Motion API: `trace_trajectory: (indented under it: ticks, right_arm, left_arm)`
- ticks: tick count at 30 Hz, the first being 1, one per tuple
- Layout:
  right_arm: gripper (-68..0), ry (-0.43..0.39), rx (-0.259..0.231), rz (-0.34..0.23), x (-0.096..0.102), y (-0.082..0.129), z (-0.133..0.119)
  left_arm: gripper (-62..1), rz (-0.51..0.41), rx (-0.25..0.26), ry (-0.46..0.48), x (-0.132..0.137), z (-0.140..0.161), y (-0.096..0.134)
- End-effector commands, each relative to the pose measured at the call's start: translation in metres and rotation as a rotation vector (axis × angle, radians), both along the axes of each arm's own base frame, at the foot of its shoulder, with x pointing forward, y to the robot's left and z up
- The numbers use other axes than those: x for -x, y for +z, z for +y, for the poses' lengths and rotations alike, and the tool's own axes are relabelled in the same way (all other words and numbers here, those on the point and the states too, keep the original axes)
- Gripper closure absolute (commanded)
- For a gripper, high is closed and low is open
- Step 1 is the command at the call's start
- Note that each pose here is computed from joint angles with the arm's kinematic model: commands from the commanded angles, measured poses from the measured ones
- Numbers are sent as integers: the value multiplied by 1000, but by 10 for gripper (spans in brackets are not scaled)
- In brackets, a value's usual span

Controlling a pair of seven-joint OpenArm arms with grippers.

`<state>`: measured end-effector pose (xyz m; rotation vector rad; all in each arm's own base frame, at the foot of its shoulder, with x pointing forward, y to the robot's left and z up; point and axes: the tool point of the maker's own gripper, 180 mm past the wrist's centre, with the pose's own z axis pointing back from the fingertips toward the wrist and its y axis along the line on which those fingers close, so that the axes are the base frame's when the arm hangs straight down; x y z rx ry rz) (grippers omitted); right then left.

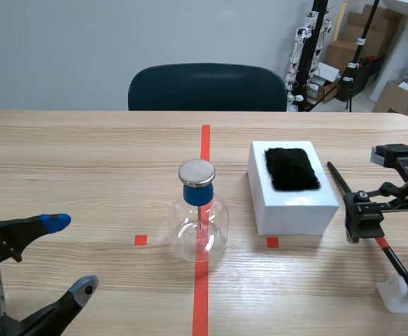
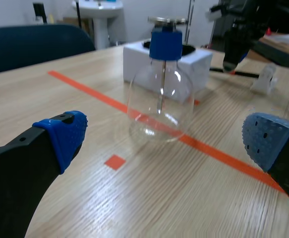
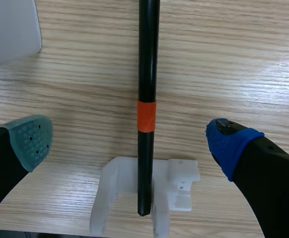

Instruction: Do the electroscope experiment. pick up the black charging rod

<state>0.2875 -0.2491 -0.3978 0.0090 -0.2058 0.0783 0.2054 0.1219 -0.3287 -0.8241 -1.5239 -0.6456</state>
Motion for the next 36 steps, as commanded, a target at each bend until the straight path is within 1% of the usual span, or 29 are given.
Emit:
trace_trajectory:
  ticks: [1, 4, 7, 11, 16, 18, 22, 30, 32, 36]
  right_arm:
    - [-641, -25, 18, -44, -14, 13, -11]
    - [-640, -49, 15, -46, -16, 9, -13]
    - [-640, -64, 28, -53, -20, 8, -19]
    - [-640, -78, 22, -81, -27, 7, -22]
    - [-640, -85, 20, -83, -27, 3, -20]
    - [-640, -81, 28, -76, -26, 1, -19]
    - [-640, -79, 24, -55, -23, -1, -15]
    - [-640, -73, 44, -27, -16, -5, -17]
    - [-640, -70, 56, -19, -14, -6, -19]
    - [-640, -70, 61, -2, -10, -8, -20]
  left_arm:
    - [-623, -25, 17, 6, -6, -1, 7]
    - [-623, -20, 10, 5, -6, -1, 6]
    - [-623, -18, 8, 6, -6, -1, 5]
    - [-623, -16, 4, 6, -6, -1, 5]
    - [-623, -16, 5, 8, -6, -1, 5]
    - [-623, -15, 4, 8, -6, -1, 5]
    - [-623, -14, 2, 7, -6, -1, 4]
    - [-623, -15, 1, 7, -7, -1, 4]
    - [-623, -14, -1, 7, -7, -1, 4]
    - [-623, -13, -1, 7, -7, -1, 4]
